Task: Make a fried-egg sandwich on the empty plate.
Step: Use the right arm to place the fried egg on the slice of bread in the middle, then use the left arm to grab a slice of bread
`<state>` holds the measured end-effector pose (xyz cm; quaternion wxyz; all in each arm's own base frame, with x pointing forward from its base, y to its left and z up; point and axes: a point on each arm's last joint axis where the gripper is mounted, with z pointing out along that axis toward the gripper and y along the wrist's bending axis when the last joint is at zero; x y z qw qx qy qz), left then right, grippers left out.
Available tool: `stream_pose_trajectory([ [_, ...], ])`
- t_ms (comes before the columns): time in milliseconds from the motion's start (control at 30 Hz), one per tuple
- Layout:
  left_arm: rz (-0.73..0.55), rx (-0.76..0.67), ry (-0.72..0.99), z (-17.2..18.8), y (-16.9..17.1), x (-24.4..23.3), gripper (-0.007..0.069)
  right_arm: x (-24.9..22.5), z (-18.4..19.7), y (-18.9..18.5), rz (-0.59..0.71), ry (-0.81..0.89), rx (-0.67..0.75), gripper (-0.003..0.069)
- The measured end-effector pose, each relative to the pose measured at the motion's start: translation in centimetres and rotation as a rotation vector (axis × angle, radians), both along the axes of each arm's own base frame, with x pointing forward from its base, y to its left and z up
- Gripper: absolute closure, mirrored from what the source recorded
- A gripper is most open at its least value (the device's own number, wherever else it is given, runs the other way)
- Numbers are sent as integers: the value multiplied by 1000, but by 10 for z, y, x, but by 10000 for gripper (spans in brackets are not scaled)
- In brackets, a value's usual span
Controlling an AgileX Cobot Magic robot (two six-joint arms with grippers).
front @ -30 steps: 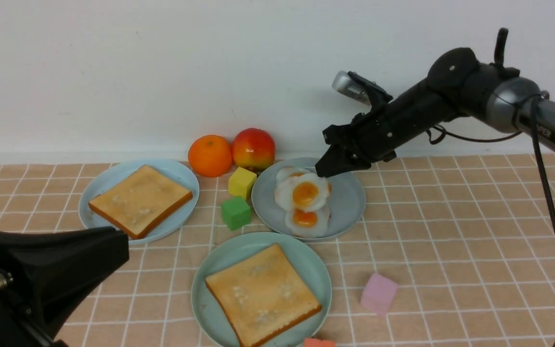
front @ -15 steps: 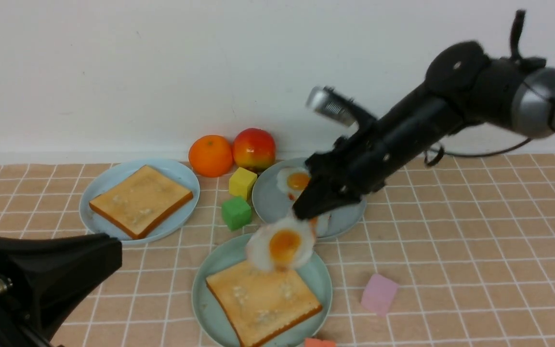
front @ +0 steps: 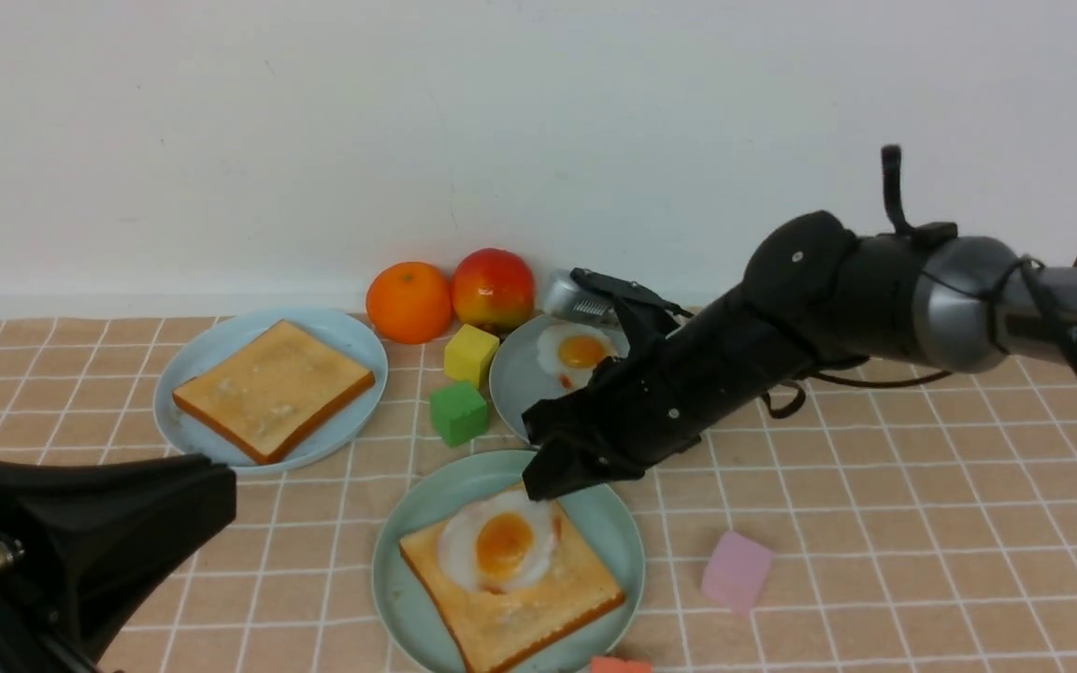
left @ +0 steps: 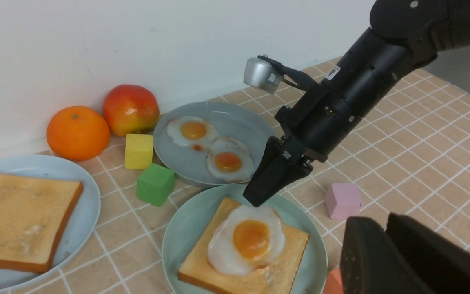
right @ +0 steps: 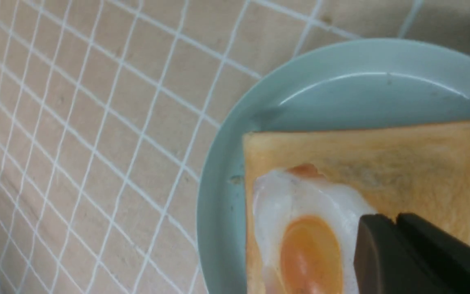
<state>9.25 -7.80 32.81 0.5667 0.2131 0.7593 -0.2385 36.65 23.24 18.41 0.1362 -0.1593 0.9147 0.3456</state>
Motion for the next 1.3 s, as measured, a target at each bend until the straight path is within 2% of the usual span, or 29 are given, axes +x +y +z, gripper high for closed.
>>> stream_pose_trajectory([
  [100,0,0,0,0,0,0,545,0,-6,-1,-32,42,-16,590],
  [167,0,0,0,0,0,0,545,0,-8,-2,-50,61,-29,546],
  [333,2,-11,11,0,0,0,545,-3,-4,-6,-22,53,-83,329],
  [367,2,-13,13,0,0,0,545,-3,-2,-6,-22,53,-82,322],
  [400,8,-30,35,-1,0,0,545,-8,12,-10,9,24,-111,284],
  [467,12,-40,52,-2,-1,0,545,-12,24,-14,25,4,-128,281],
  [500,17,-45,72,-3,-2,1,545,-17,38,-18,40,-19,-149,288],
  [533,31,-50,125,-8,-6,6,555,-31,72,-29,58,-77,-192,339],
  [567,33,-48,131,-8,-7,6,559,-31,71,-30,61,-73,-202,347],
  [700,106,72,341,-28,-27,30,638,-77,145,-65,42,-204,-307,551],
  [767,134,143,406,-31,-37,44,638,-102,168,-81,2,-252,-321,643],
  [800,143,172,427,-34,-42,50,638,-112,177,-87,-18,-273,-313,661],
  [967,215,270,464,-31,-52,97,638,-166,201,-115,-96,-343,-268,669],
  [1100,274,333,506,-36,-39,154,638,-212,206,-138,-129,-401,-227,662],
  [1300,330,425,606,-74,-8,233,638,-248,205,-156,-147,-465,-194,659],
])
